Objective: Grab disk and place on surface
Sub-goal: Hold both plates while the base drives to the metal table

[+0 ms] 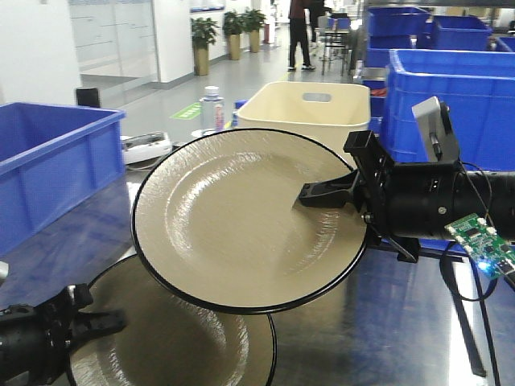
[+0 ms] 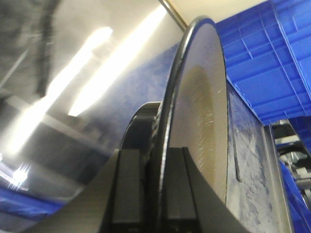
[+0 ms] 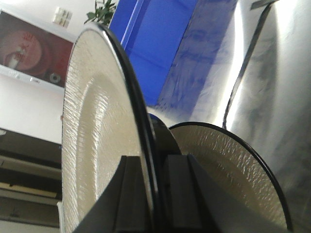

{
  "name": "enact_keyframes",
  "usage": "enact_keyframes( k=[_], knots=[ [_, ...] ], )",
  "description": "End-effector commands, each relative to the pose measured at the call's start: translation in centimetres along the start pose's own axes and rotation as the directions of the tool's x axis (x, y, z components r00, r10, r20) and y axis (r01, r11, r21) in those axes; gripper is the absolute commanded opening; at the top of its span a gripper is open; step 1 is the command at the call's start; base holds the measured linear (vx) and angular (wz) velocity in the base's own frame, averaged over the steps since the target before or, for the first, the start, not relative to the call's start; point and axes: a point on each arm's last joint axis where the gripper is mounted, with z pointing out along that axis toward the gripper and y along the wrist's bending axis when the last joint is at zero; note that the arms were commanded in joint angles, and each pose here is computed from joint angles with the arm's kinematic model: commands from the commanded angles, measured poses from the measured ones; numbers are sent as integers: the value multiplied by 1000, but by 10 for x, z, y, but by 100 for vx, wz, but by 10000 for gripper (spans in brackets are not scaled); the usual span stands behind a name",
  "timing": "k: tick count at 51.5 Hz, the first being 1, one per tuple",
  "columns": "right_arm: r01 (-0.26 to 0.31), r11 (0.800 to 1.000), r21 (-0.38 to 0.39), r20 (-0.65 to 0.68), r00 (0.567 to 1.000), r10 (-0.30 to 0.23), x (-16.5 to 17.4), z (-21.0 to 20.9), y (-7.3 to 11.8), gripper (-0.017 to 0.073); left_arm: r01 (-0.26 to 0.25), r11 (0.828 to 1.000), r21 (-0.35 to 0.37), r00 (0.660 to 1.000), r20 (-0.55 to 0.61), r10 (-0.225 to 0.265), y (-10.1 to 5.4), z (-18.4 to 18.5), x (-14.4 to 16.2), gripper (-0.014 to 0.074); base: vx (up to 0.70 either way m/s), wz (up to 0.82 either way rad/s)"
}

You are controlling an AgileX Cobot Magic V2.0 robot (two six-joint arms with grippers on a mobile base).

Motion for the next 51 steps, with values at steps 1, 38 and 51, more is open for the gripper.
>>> enact_keyframes(
  k=[1,38,51],
  knots=[
    [-19,994,-111,84,996,28,-9,-17,29,-5,45,994,100,998,27,-48,-19,-7,-6,1,15,-31],
    [-19,994,-112,83,996,29,-9,-17,30,-5,45,994,100,998,27,-48,-19,-7,-6,1,14,-30],
    [-19,994,-111,85,996,29,-9,-17,30,-5,45,994,100,998,27,-48,-19,-7,-6,1,10,-26]
  ],
)
